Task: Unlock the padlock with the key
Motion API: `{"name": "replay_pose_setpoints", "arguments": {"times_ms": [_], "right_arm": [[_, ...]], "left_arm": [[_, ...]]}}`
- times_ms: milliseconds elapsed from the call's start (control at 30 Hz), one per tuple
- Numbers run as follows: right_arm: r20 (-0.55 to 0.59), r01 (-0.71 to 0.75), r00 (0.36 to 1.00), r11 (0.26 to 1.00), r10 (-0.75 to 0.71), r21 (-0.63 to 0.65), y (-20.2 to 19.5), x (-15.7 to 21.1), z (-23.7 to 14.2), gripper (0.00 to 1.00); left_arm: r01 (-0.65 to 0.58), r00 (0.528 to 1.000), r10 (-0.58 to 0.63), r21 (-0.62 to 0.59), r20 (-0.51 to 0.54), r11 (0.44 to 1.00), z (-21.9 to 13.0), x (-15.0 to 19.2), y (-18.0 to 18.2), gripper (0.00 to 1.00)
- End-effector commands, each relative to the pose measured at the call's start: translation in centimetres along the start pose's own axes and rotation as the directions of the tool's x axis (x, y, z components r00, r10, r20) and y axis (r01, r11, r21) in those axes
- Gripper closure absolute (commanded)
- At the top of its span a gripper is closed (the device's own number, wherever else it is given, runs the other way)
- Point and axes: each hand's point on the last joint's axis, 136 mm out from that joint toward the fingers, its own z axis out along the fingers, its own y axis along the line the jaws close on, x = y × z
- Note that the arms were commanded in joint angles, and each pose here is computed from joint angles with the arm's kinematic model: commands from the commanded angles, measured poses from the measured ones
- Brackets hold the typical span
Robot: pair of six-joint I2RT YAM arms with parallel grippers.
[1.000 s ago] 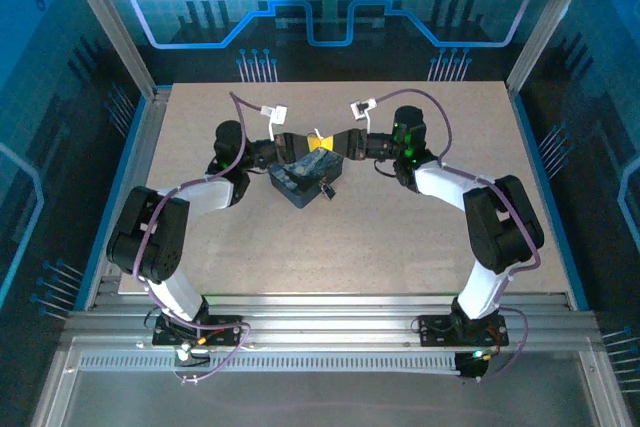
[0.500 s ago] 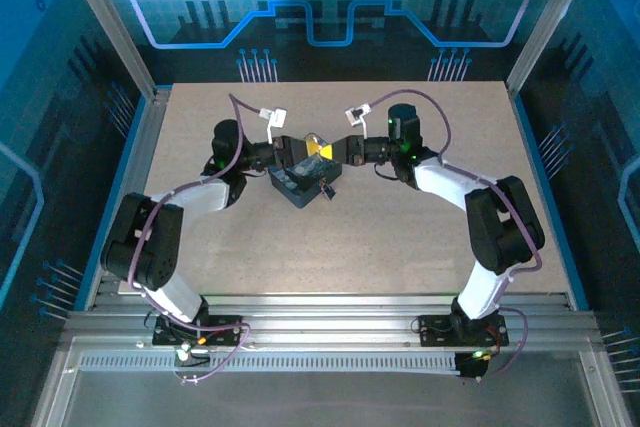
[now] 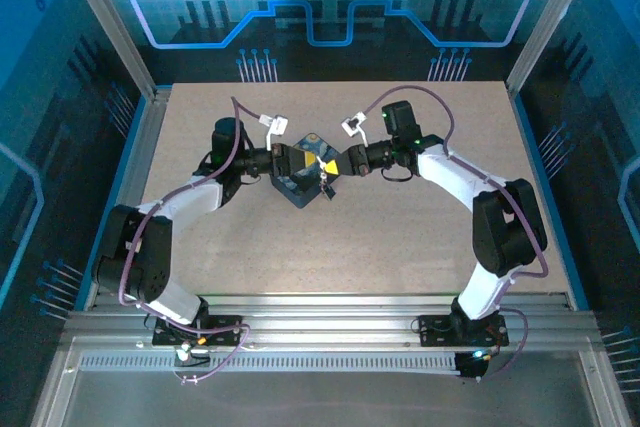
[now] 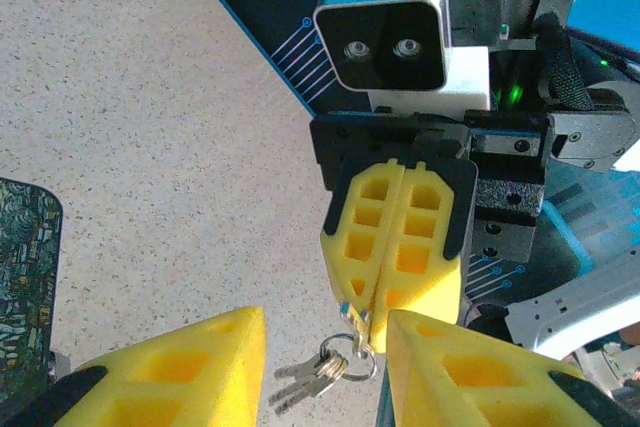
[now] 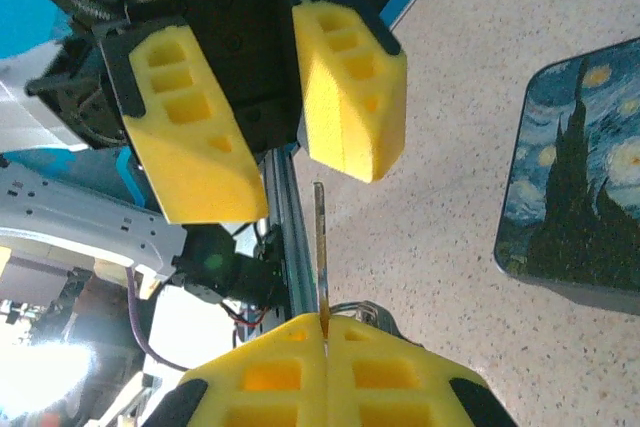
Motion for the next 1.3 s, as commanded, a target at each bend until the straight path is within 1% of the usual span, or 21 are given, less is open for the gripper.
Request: {"name": "replay_pose_setpoints", "arguments": {"times_ms": [0, 200, 333, 533, 633, 700, 833, 1000, 1133, 1267], "right_arm": [[-0.043, 0.045, 0.998, 0.998, -0.047, -0.054, 2.2, 0.2, 0.6, 1.00], [-0.055, 0.050, 0.997, 0.997, -0.053, -0.056, 2.2, 0.2, 1.3, 1.00], [-0.059, 0.054, 0.997, 0.997, -0.057, -0.054, 2.3, 0.1, 1.4, 1.00], [-0.065, 0.043, 0.997, 0.998, -0.046, -0.050, 2.0, 0.2, 1.6, 1.00], [-0.066, 0.043, 0.997, 0.998, -0.046, -0.050, 2.0, 0.2, 1.6, 1.00], [-0.066, 0.042, 0.997, 0.998, -0.045, -0.048, 1.9, 0.2, 1.6, 1.00], [-0.066, 0.037, 0.997, 0.998, -0.039, -0.043, 1.6, 0.1, 1.7, 1.00], [-0.071, 0.030, 0.997, 0.999, -0.033, -0.038, 1.3, 0.1, 1.8, 1.00], [-0.072, 0.025, 0.997, 0.999, -0.028, -0.033, 1.1, 0.2, 1.7, 1.00], [-0.070, 0.023, 0.997, 0.999, -0.025, -0.032, 1.0, 0.1, 1.7, 1.00]], "left_arm": [[-0.054, 0.998, 0.054, 0.031, -0.010, 0.998, -0.4, -0.8, -1.5, 0.62], [-0.064, 0.997, 0.067, 0.072, -0.048, 0.995, -0.2, 0.0, -2.4, 0.64], [-0.069, 0.995, 0.073, 0.066, -0.074, 0.995, -0.3, 0.7, -2.3, 0.71], [-0.067, 0.994, 0.073, 0.078, -0.081, 0.995, -0.2, 0.8, -2.5, 0.83], [-0.062, 0.994, 0.069, 0.084, -0.086, 0.995, -0.2, 0.9, -2.4, 0.87], [-0.059, 0.994, 0.067, 0.085, -0.086, 0.995, -0.1, 0.8, -2.4, 0.87], [-0.052, 0.995, 0.059, 0.078, -0.086, 0.996, -0.2, 0.7, -2.3, 0.74], [-0.060, 0.992, 0.067, 0.073, -0.103, 0.996, -0.3, 0.9, -2.6, 0.70], [-0.063, 0.991, 0.071, 0.076, -0.117, 0.995, -0.5, 1.2, -2.8, 0.71], [-0.057, 0.990, 0.068, 0.088, -0.122, 0.994, -0.5, 1.3, -3.0, 0.79]]}}
